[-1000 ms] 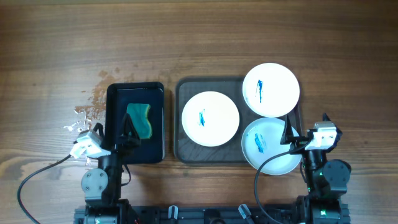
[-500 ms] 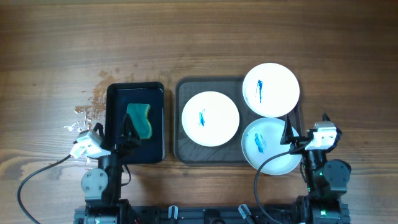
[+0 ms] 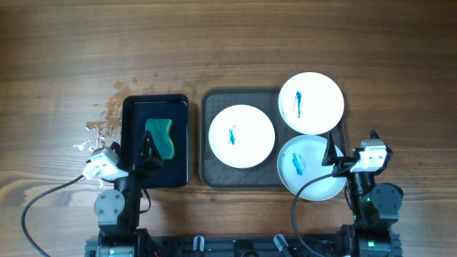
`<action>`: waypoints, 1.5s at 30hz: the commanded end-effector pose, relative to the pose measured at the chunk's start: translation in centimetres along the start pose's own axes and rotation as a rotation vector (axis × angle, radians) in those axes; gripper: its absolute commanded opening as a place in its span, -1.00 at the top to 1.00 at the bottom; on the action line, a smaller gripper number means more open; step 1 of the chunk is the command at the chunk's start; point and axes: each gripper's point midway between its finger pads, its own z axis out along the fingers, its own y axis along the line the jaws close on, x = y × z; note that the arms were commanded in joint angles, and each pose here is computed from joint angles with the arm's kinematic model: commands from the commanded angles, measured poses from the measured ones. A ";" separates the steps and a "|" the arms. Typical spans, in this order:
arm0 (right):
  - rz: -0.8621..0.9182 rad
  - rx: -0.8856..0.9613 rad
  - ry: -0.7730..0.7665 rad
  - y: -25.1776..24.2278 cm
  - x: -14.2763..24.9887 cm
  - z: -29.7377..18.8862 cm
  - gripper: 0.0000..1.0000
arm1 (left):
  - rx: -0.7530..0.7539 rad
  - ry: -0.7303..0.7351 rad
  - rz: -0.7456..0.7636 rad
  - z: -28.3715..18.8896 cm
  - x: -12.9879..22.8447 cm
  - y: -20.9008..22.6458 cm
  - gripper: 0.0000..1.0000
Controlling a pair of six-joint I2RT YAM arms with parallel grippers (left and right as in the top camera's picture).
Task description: Clean dirty plates on tray and stack at the side
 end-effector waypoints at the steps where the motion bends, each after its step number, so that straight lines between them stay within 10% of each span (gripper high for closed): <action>1: -0.007 0.016 -0.008 -0.3 -0.1 0.0 -0.99 | -0.014 0.095 0.020 0.4 2.0 0.5 -1.00; 10: -0.007 0.016 -0.008 -0.3 -0.1 0.0 -0.99 | -0.079 0.227 0.033 2.9 -0.7 -1.3 -0.99; 20: -0.007 0.016 -0.008 -0.3 -0.1 0.0 -0.99 | -0.259 0.696 0.093 8.6 1.5 -1.1 -1.00; 45: -0.007 0.016 -0.008 -0.3 -0.1 0.0 -0.99 | -0.284 0.742 0.089 7.9 2.3 -0.6 -1.00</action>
